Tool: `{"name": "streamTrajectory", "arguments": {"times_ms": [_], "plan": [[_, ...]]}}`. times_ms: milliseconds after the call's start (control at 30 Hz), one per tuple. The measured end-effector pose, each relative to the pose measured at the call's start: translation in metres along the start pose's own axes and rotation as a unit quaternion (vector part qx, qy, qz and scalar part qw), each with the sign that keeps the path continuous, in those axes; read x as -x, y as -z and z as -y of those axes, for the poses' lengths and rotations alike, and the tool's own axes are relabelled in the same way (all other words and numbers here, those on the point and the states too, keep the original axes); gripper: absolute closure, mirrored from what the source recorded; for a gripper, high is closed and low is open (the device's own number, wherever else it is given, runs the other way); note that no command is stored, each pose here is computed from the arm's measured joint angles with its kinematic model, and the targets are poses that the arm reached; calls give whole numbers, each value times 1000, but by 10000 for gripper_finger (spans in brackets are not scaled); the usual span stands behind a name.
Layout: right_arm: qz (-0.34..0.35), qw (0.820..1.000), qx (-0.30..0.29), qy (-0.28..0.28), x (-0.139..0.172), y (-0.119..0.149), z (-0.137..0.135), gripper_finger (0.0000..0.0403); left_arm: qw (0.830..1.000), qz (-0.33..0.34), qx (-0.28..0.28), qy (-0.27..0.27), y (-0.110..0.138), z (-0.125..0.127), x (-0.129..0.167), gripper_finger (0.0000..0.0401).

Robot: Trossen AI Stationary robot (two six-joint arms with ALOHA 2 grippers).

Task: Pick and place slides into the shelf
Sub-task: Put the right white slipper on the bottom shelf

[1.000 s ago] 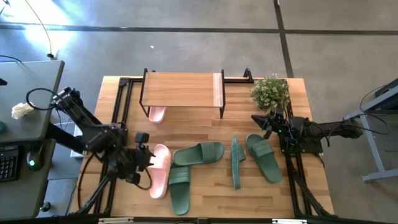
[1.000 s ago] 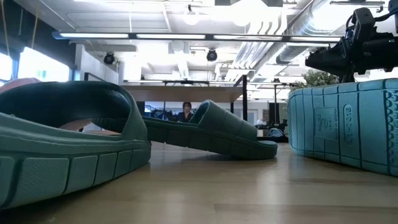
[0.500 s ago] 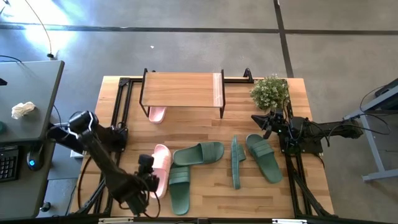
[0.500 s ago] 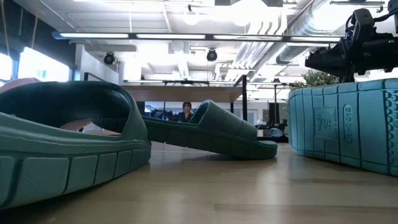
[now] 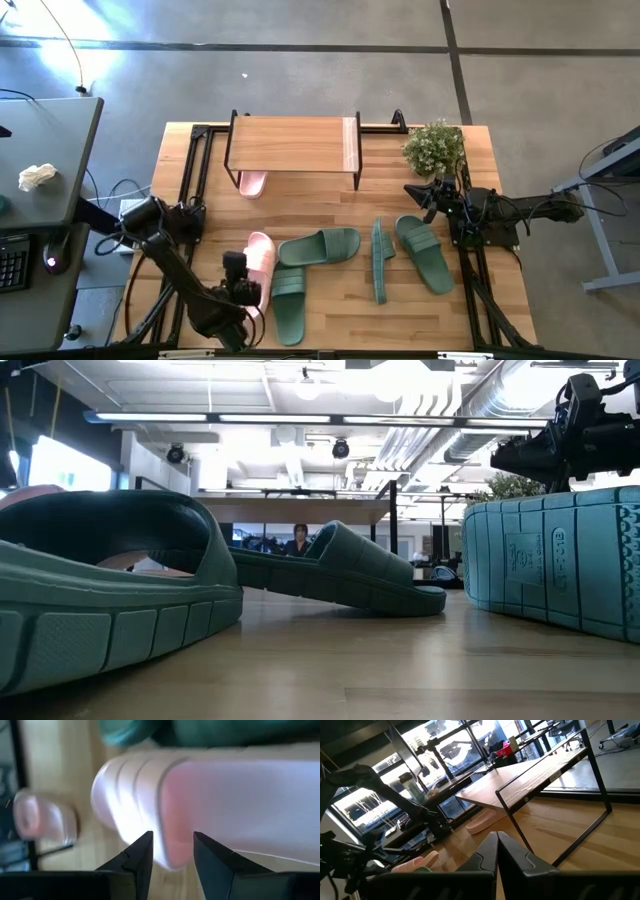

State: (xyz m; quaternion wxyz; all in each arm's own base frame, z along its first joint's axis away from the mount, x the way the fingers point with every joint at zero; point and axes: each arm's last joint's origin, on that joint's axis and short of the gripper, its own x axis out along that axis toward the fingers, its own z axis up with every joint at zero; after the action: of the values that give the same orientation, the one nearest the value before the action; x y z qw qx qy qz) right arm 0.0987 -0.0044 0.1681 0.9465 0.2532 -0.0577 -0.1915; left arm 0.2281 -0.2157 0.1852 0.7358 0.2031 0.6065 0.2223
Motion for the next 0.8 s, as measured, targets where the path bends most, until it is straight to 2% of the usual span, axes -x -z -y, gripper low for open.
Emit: {"name": "streamTrajectory", "arguments": {"times_ms": [133,533,800], "plan": [[0,1000,0,0,0,0,0,403,999,-19,35,-32,3,3,-7,274],[0,1000,-1,0,0,0,0,403,996,-8,30,-87,-2,20,-31,274],[0,1000,-2,0,0,0,0,403,993,-35,46,-106,-15,10,-48,276]]}}
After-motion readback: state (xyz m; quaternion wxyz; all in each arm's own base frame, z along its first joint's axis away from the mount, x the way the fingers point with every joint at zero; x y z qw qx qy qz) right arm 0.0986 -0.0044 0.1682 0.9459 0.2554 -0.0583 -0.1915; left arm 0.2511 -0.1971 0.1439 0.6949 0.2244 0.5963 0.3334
